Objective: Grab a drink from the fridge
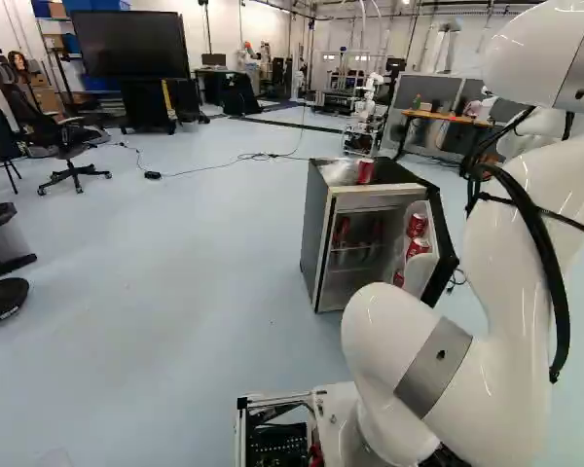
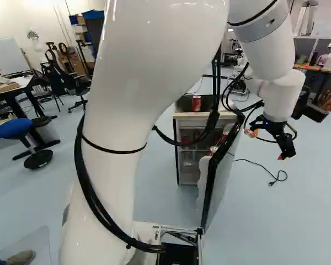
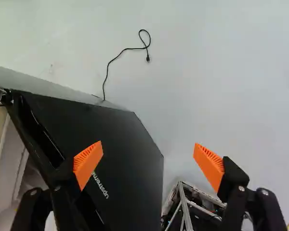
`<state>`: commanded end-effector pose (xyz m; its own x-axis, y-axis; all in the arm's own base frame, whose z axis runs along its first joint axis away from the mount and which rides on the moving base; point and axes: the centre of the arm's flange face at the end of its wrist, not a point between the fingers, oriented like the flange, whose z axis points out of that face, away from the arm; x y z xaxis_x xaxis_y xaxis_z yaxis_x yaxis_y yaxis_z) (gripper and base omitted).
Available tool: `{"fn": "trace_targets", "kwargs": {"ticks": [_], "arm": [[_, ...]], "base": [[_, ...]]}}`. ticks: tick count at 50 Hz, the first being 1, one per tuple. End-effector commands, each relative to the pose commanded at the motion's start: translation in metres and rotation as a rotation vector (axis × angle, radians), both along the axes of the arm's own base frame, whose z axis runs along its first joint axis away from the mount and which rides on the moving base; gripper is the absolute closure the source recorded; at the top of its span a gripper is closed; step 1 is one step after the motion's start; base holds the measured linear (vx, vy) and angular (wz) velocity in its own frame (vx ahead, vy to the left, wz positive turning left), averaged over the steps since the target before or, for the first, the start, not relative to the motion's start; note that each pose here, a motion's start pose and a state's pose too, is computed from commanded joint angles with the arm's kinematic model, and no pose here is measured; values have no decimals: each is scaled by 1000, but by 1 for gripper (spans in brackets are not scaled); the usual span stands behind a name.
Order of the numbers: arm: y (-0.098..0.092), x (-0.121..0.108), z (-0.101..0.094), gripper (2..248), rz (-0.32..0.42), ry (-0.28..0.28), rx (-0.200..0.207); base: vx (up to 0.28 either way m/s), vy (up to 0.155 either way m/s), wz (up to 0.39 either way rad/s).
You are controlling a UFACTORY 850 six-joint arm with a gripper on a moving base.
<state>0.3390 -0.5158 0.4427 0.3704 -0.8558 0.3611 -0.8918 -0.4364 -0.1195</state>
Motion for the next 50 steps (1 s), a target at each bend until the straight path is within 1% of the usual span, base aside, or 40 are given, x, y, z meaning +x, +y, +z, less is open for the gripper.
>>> {"fn": "trace_targets", "kwargs": {"ticks": [21, 37, 50], "arm": [[29, -31, 0, 3, 127, 125, -55], [48, -46, -18, 3, 259, 239, -83], [64, -50, -35, 3, 383, 326, -104]], "base": [[0, 0, 0], [0, 0, 0], [0, 0, 0]]}}
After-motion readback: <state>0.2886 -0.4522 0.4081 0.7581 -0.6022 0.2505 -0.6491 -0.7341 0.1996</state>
